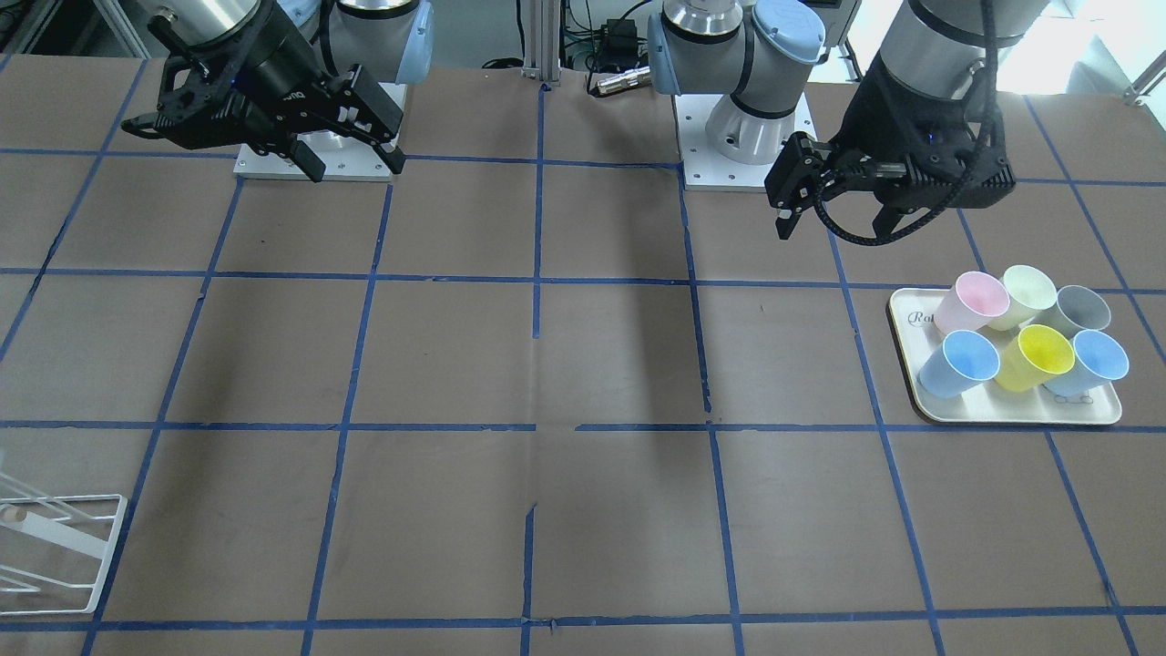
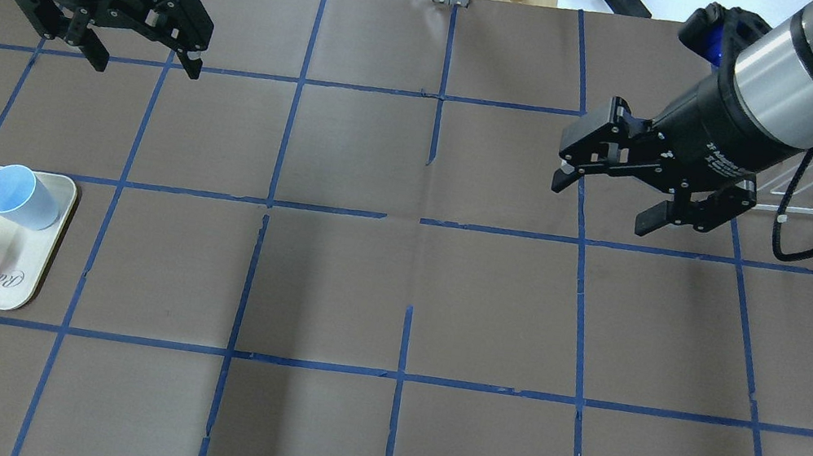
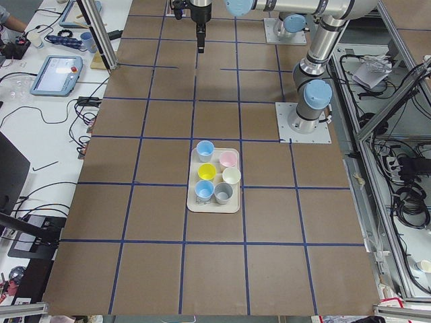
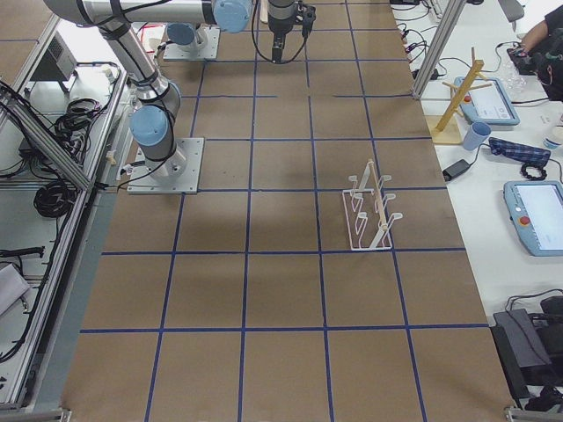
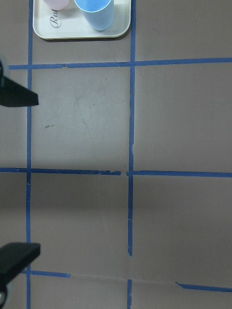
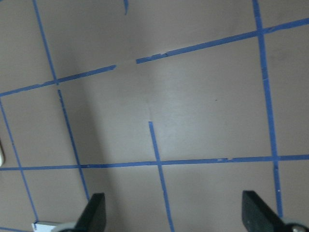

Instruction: Transfer IKEA cup to right arm and place on rack

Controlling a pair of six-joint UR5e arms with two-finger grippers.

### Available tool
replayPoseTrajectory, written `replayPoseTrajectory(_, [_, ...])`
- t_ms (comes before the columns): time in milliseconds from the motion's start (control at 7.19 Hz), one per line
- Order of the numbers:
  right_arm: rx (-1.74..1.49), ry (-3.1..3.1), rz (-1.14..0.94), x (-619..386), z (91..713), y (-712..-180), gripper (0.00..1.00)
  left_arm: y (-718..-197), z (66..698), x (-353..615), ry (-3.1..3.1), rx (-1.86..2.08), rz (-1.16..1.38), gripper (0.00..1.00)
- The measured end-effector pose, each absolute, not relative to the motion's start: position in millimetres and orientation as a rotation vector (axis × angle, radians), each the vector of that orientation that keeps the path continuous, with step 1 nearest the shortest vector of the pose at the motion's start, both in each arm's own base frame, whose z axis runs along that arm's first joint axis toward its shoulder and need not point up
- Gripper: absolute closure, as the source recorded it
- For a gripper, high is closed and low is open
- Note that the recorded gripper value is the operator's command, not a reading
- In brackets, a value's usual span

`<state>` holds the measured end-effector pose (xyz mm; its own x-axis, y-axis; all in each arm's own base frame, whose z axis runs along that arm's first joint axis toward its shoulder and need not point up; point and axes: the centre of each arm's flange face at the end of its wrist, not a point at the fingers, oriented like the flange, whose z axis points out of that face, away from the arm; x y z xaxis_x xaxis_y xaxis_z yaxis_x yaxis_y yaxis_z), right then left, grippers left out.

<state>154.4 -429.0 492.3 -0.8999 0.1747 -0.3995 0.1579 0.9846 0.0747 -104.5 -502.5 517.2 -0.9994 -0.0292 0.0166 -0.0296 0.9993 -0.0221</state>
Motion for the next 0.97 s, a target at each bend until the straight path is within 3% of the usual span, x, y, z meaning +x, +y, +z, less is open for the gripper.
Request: replayPoseTrajectory(974, [0.288, 2.083, -0.035, 130, 518, -455, 0.0, -498, 511, -122, -3.151, -0.028, 0.017, 0.0])
